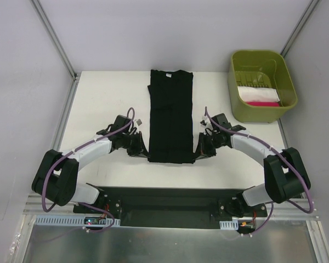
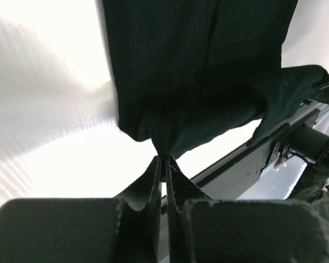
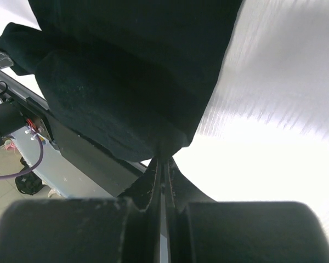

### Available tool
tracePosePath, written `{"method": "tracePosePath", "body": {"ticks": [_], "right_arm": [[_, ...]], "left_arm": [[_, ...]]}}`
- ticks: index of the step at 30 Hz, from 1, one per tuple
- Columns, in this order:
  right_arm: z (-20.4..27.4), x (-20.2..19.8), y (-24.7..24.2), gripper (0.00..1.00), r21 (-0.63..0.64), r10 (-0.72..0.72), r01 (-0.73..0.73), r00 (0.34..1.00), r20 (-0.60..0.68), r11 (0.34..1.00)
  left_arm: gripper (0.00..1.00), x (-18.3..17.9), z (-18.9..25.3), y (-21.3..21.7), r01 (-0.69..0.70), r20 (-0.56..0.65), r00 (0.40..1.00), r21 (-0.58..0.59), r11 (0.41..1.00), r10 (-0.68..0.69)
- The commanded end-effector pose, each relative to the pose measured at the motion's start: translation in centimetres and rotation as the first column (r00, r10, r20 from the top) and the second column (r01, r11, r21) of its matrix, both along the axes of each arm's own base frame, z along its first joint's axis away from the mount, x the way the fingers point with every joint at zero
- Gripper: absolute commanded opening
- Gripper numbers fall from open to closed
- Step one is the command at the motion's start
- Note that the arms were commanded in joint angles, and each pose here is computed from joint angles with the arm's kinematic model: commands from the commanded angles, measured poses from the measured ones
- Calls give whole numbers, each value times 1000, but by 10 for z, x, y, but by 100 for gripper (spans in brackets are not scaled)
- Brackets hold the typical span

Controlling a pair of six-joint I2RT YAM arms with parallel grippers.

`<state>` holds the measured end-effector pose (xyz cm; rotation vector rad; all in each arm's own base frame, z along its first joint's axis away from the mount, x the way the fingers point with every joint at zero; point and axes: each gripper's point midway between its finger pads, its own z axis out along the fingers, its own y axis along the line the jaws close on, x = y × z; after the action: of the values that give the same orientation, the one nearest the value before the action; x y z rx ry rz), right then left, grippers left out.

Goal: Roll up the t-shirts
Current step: Roll the T-shirt to the center of the board.

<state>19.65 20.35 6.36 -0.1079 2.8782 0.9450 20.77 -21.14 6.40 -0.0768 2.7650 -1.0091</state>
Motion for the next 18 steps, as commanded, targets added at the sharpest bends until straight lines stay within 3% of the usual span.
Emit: {"method": "tracePosePath", "body": {"ticks": [1,15,18], "right_arm": [[7,22,5,1,3,8,-8,998,60,1000],[0,47,14,2,-12,18,-17,998,53,1000],[-1,51,14,8,-15,15,-14,998,55,1000]], "left_arm": [[0,22,-3,6,-69,22,997,8,998,69],[1,63,-1,5,-109,48,993,1,994,108],[5,67,-2,6,-112,38,993,-2,994,112]]}}
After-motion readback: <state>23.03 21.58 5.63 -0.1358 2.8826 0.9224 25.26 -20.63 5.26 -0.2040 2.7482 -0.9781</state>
